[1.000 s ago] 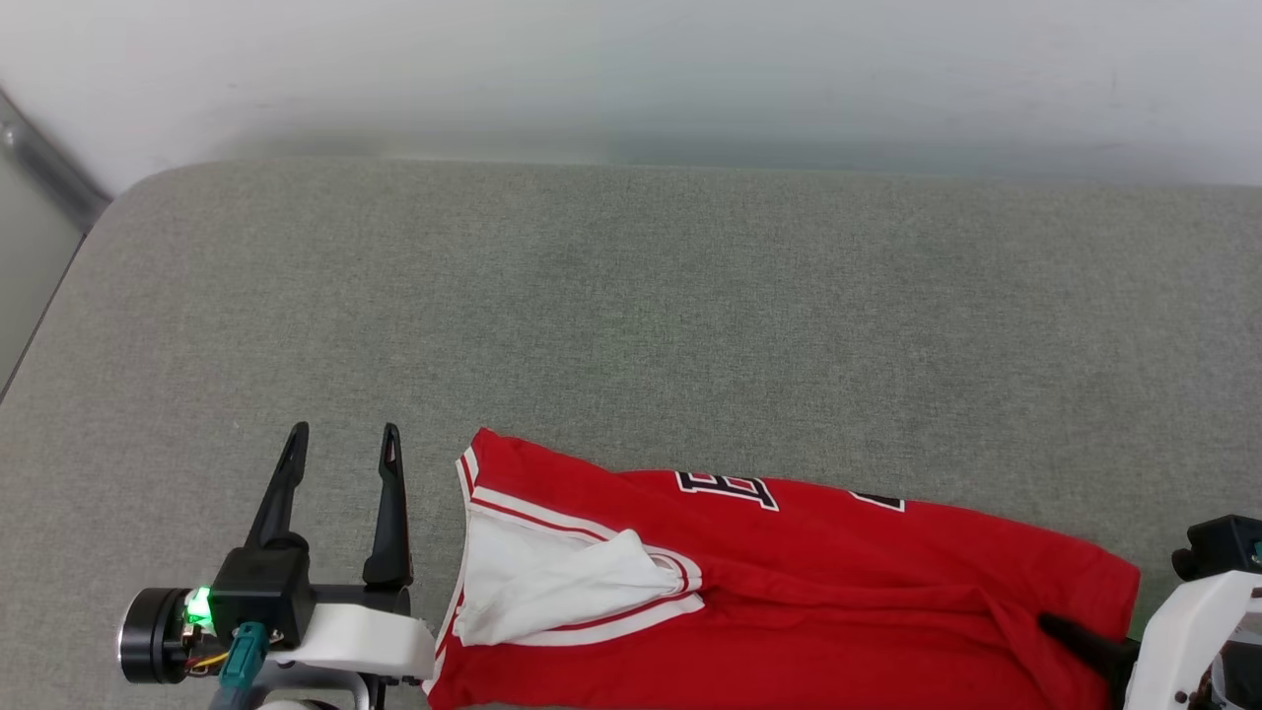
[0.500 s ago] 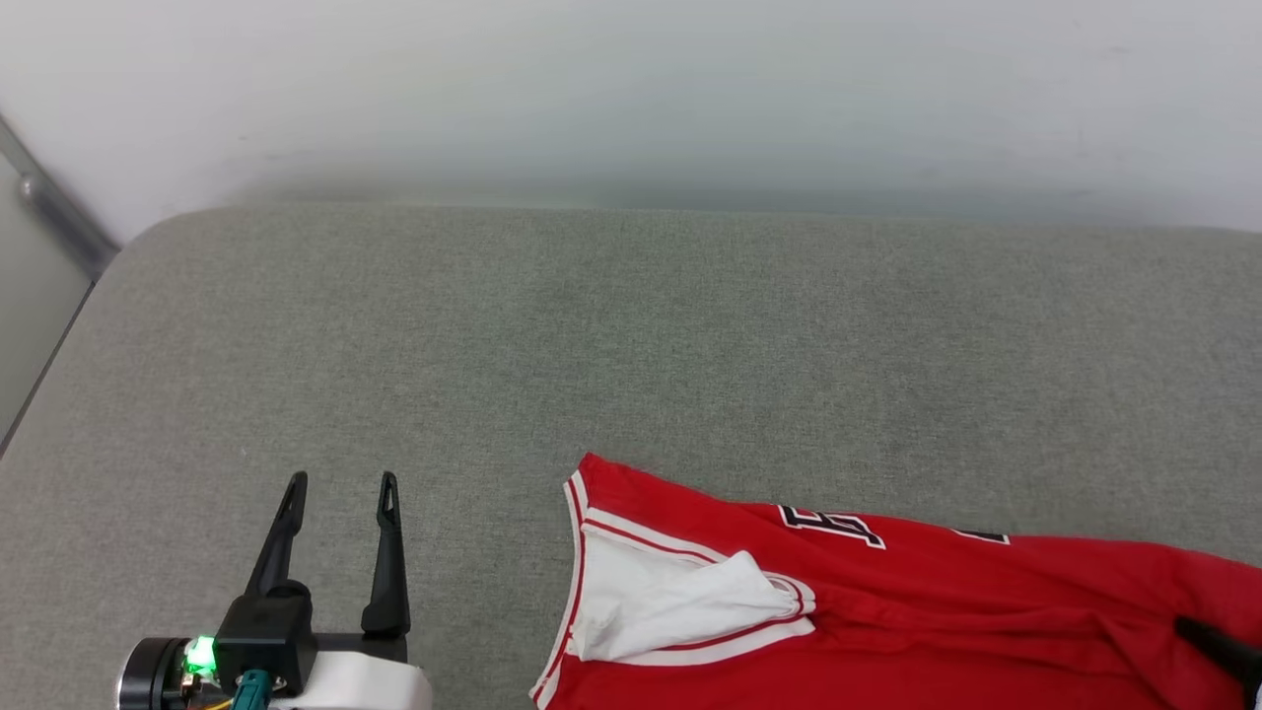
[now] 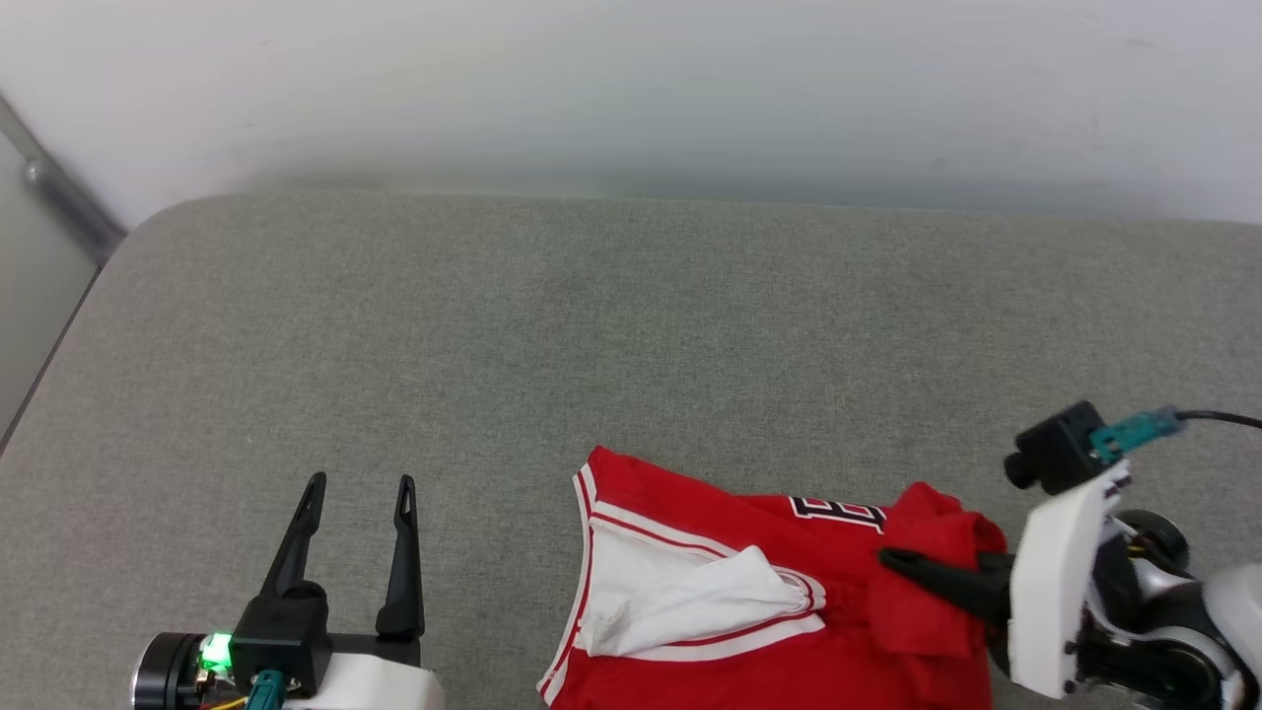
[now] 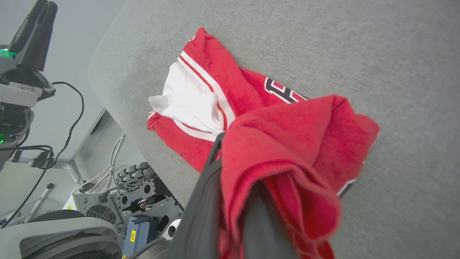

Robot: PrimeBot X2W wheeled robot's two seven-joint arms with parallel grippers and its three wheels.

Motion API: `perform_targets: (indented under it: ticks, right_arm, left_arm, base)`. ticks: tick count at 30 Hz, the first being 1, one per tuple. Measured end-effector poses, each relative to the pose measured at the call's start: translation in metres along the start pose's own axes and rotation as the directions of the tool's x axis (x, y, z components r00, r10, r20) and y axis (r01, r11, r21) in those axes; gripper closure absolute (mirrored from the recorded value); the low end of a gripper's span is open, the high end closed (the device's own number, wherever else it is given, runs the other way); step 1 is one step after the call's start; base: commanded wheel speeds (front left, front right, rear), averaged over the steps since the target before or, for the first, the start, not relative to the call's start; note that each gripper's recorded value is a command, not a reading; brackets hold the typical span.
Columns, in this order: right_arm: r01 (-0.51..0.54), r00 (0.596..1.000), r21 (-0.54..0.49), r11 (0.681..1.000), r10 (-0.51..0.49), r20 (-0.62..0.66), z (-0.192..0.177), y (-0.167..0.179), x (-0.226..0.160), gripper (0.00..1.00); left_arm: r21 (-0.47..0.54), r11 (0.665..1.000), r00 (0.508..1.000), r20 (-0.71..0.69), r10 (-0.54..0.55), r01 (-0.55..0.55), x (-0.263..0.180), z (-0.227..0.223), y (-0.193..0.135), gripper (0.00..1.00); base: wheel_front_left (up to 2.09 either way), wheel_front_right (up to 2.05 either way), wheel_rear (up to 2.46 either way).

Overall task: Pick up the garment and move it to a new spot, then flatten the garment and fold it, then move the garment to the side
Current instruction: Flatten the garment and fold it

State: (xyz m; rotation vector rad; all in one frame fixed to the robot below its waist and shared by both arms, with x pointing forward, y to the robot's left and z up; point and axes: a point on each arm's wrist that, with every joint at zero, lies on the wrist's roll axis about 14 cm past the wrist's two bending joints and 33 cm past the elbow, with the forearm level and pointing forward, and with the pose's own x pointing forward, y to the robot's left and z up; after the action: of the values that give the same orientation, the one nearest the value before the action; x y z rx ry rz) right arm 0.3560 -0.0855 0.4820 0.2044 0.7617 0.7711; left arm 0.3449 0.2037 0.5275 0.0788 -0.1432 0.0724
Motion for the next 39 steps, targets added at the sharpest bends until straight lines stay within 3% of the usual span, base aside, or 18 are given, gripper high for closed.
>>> perform_targets:
  ticks: [1, 2, 5, 13, 17, 18, 19, 20, 24, 28, 30, 34, 39]
  right_arm:
    - [-0.016, 1.0, -0.031, 0.999, 0.015, -0.014, 0.003, 0.006, 0.008, 1.0]
    - [-0.107, 0.992, -0.122, 0.987, 0.098, -0.077, 0.011, 0.036, 0.046, 1.0]
    - [-0.151, 0.983, -0.188, 0.97, 0.129, -0.129, 0.011, 0.053, 0.081, 1.0]
    - [-0.151, 0.962, -0.204, 0.967, 0.096, -0.256, -0.026, 0.047, 0.118, 1.0]
    - [-0.148, 0.966, -0.206, 0.967, 0.096, -0.241, -0.032, 0.046, 0.125, 1.0]
    - [-0.144, 0.971, -0.213, 0.966, 0.097, -0.219, -0.029, 0.046, 0.125, 0.96]
    - [-0.143, 0.974, -0.224, 0.964, 0.096, -0.207, -0.027, 0.046, 0.124, 0.45]
    - [-0.147, 0.975, -0.239, 0.96, 0.1, -0.199, -0.027, 0.048, 0.123, 0.0]
    - [-0.132, 0.991, -0.299, 0.945, 0.116, -0.071, -0.001, 0.051, 0.11, 0.0]
    - [-0.051, 0.987, -0.361, 0.931, 0.102, 0.124, 0.04, 0.042, 0.084, 0.0]
    - [0.016, 0.961, -0.375, 0.927, 0.089, 0.262, 0.07, 0.035, 0.065, 0.0]
    - [0.192, 0.84, -0.362, 0.912, 0.038, 0.541, 0.119, 0.013, 0.017, 0.0]
    - [0.402, 0.627, -0.305, 0.863, -0.017, 0.779, 0.145, -0.008, -0.047, 0.0]
  left_arm:
    - [-0.001, 1.0, 1.0, -0.001, 0.002, -0.002, 0.001, -0.001, 0.0, 0.0]
    - [-0.007, 1.0, 1.0, -0.02, 0.003, -0.003, 0.006, -0.007, 0.0, 0.0]
    - [-0.012, 1.0, 0.999, -0.037, 0.007, -0.007, 0.012, -0.013, 0.0, 0.0]
    - [-0.015, 1.0, 0.999, -0.052, 0.016, -0.017, 0.017, -0.019, 0.003, 0.0]
    - [-0.019, 1.0, 0.998, -0.059, 0.02, -0.021, 0.017, -0.021, 0.003, 0.0]
    - [-0.02, 1.0, 0.998, -0.059, 0.02, -0.021, 0.017, -0.021, 0.003, 0.0]
    - [-0.021, 1.0, 0.998, -0.057, 0.02, -0.021, 0.017, -0.021, 0.003, 0.0]
    - [-0.023, 0.999, 0.998, -0.054, 0.021, -0.023, 0.017, -0.02, 0.003, 0.0]
    - [-0.026, 1.0, 0.999, -0.037, 0.015, -0.016, 0.015, -0.014, 0.002, 0.0]
    - [-0.031, 1.0, 1.0, -0.024, 0.004, -0.005, 0.009, -0.009, -0.002, 0.0]
    - [-0.035, 0.999, 1.0, -0.02, -0.004, 0.003, 0.007, -0.008, -0.004, 0.0]
    - [-0.041, 0.999, 1.0, -0.008, -0.018, 0.018, 0.003, -0.004, -0.009, 0.0]
    - [-0.046, 0.998, 0.999, 0.007, -0.037, 0.037, -0.001, 0.001, -0.014, 0.0]
  base:
    - [0.0, 0.0, 0.0]
    - [0.0, 0.0, 0.0]
    - [0.0, 0.0, 0.0]
    - [0.0, 0.0, 0.0]
    - [0.0, 0.0, 0.0]
    - [0.0, 0.0, 0.0]
    - [0.0, 0.0, 0.0]
    - [0.0, 0.0, 0.0]
    - [0.0, 0.0, 0.0]
    - [0.0, 0.0, 0.0]
    - [0.0, 0.0, 0.0]
    - [0.0, 0.0, 0.0]
    - [0.0, 0.0, 0.0]
